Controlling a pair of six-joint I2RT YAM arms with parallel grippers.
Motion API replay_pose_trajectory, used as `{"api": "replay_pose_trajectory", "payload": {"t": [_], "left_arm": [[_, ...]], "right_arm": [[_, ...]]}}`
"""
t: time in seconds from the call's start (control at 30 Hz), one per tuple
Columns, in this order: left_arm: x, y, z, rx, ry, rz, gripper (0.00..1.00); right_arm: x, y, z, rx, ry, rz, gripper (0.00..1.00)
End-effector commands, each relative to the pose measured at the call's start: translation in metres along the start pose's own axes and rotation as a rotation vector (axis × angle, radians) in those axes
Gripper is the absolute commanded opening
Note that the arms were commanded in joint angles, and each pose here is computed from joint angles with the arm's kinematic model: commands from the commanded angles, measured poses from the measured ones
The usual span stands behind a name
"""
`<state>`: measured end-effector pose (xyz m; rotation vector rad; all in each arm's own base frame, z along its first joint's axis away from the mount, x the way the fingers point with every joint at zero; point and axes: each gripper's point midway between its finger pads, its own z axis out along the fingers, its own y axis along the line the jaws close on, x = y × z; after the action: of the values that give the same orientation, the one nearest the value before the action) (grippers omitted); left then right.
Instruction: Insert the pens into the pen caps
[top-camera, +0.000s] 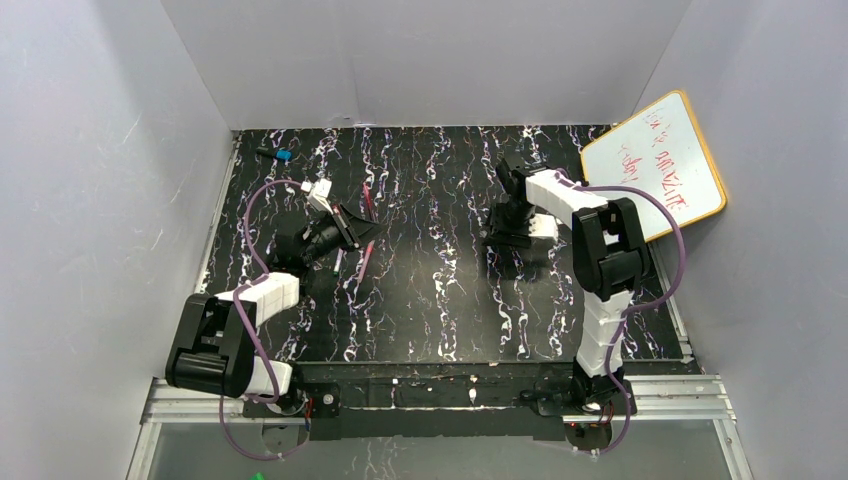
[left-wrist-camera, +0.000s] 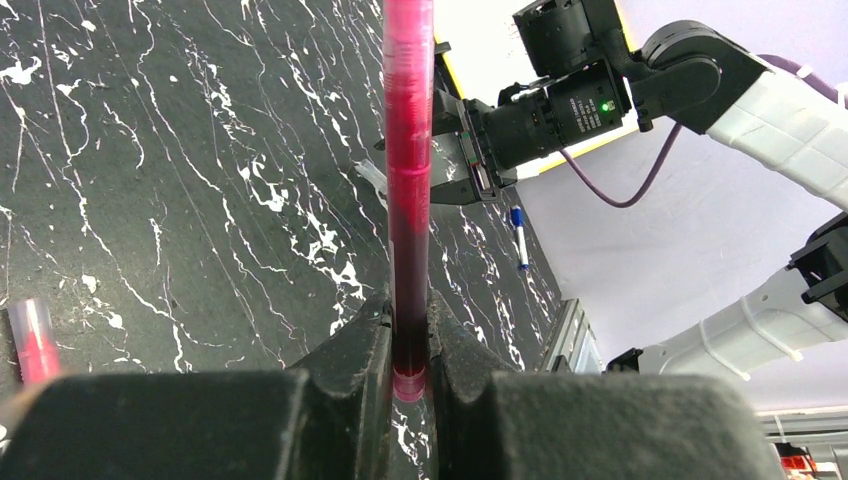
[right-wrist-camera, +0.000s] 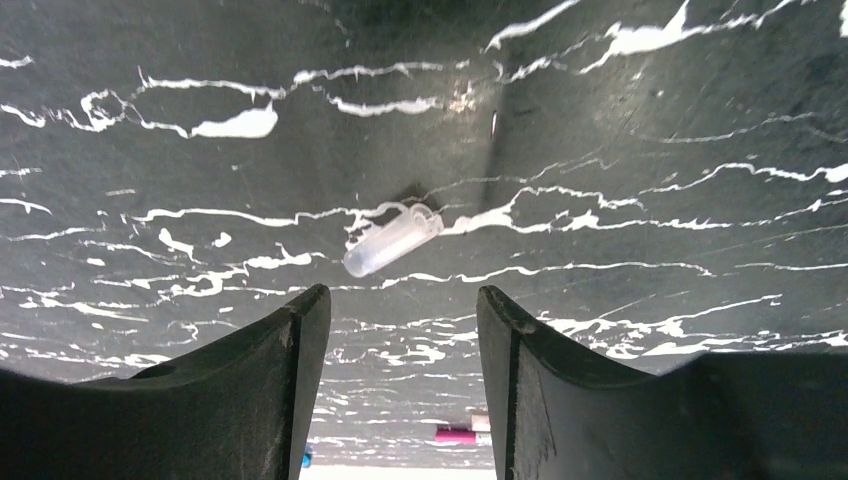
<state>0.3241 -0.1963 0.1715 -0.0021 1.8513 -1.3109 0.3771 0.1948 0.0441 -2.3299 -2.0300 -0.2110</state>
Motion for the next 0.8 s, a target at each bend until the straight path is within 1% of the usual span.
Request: {"api": "replay_pose_trajectory", "payload": {"t": [0.0, 0.13, 0.23, 0.33, 0.77], "left_arm": [[-0.001, -0.001, 0.001, 0.01, -0.001, 0.032, 0.0], [-0.004, 0.001, 0.0, -0.01, -0.009, 0.067, 0.0], [-0.008, 0.008, -0.004, -0.074, -0.024, 0.109, 0.0], [-0.007, 0.016, -0.006, -0.135, -0.012, 0.134, 0.0], [-0.002, 0.019, -0.003, -0.141, 0.022, 0.133, 0.0]], "right_arm": [[-0.021, 0.016, 0.002, -0.031, -0.058, 0.309, 0.64], [-0.029, 0.019, 0.009, -0.025, -0.078, 0.322, 0.64], [-0.032, 0.022, 0.012, -0.025, -0.097, 0.327, 0.64], [-0.032, 0.025, 0.015, -0.029, -0.093, 0.328, 0.63], [-0.024, 0.029, 0.023, -0.014, -0.077, 0.309, 0.59]]}}
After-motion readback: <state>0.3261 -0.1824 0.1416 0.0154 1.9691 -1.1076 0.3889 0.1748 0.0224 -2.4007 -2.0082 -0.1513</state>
